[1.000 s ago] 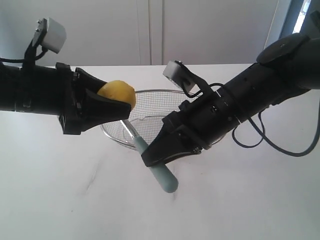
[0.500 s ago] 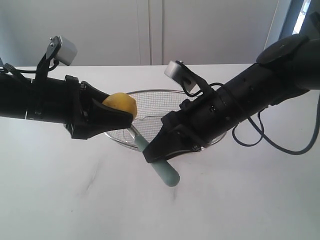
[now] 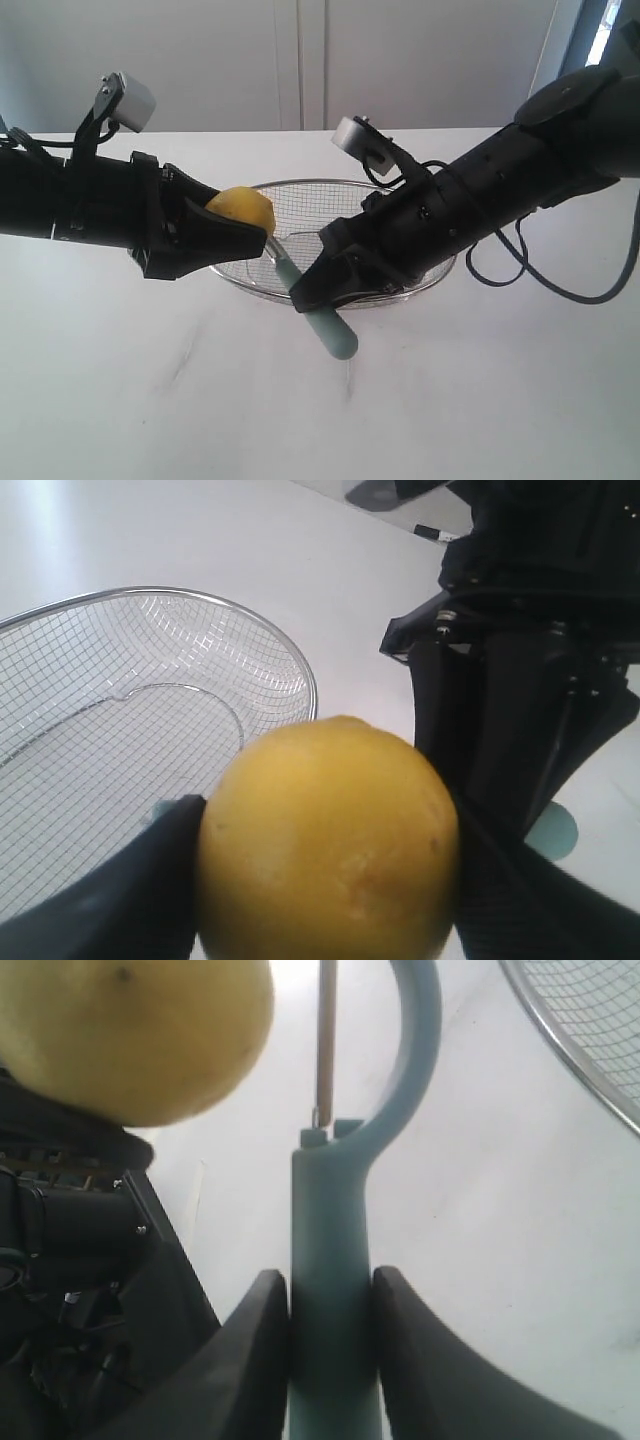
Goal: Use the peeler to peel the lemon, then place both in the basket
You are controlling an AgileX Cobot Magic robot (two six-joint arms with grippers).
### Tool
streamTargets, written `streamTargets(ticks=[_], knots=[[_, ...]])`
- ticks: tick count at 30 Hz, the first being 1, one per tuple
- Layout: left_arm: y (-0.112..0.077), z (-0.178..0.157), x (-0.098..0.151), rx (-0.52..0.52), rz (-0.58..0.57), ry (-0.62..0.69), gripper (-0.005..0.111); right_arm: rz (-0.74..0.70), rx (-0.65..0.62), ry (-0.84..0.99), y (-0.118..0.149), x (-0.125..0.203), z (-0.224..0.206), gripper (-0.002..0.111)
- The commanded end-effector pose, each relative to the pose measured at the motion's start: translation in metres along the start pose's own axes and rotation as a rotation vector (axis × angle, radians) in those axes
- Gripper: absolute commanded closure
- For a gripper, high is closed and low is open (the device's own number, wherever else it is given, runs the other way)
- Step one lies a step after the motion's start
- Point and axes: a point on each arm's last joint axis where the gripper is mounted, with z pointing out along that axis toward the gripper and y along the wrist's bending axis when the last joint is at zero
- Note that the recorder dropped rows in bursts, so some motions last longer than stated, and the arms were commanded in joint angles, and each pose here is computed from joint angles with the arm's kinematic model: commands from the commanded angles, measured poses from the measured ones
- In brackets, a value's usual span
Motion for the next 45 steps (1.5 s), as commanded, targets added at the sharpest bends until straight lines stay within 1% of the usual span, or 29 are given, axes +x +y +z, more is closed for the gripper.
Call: streamTargets(ticks=[1,3,9,14,18,21,23,26,27,30,33,37,41,45], knots=[[-0.003,0.0,-0.001,0.023,-0.016,-0.018,0.107,0.02,0.027,-0.068,0.0,-0.003,-0.021,0.108],[-0.003,0.0,-0.001,0.023,-0.016,-0.018,0.107,0.02,0.041,-0.109,0.002,-0.003,-0.036,0.108],[-0.003,0.0,-0.001,0.021,-0.016,-0.018,0.107,-0.039,0.07,-0.214,0.024,0.0,-0.076,0.108],[-0.003,0.0,-0.001,0.021,-0.016,-0.018,0.107,-0.106,0.148,-0.257,0.039,0.008,-0.1,0.108],[-0.003,0.0,-0.001,0.021,-0.016,-0.018,0.107,-0.052,0.271,-0.302,0.032,0.009,-0.107,0.108],[-0.003,0.0,-0.001,0.021,-0.016,-0.018,0.107,0.042,0.307,-0.287,0.01,0.014,-0.094,0.108],[-0.003,0.0,-0.001,0.021,-0.016,-0.018,0.107,0.075,0.297,-0.262,0.001,0.015,-0.087,0.108],[-0.003,0.0,-0.001,0.023,-0.016,-0.019,0.107,0.116,0.238,-0.181,-0.014,0.013,-0.06,0.108],[-0.003,0.0,-0.001,0.023,-0.016,-0.019,0.107,0.119,0.231,-0.164,-0.015,0.013,-0.054,0.108],[-0.003,0.0,-0.001,0.023,-0.016,-0.019,0.107,0.13,0.174,-0.058,-0.017,0.014,-0.017,0.108],[-0.003,0.0,-0.001,0.023,-0.016,-0.019,0.107,0.141,0.133,-0.027,-0.013,0.014,-0.002,0.108],[-0.003,0.0,-0.001,0.023,-0.016,-0.019,0.107,0.135,0.098,-0.01,-0.007,0.015,0.007,0.108],[-0.003,0.0,-0.002,0.022,-0.018,-0.022,0.107,0.118,0.037,-0.018,0.0,0.012,0.006,0.108],[-0.003,0.0,-0.002,0.022,-0.02,-0.023,0.107,0.105,0.015,-0.011,0.003,0.009,0.004,0.108]])
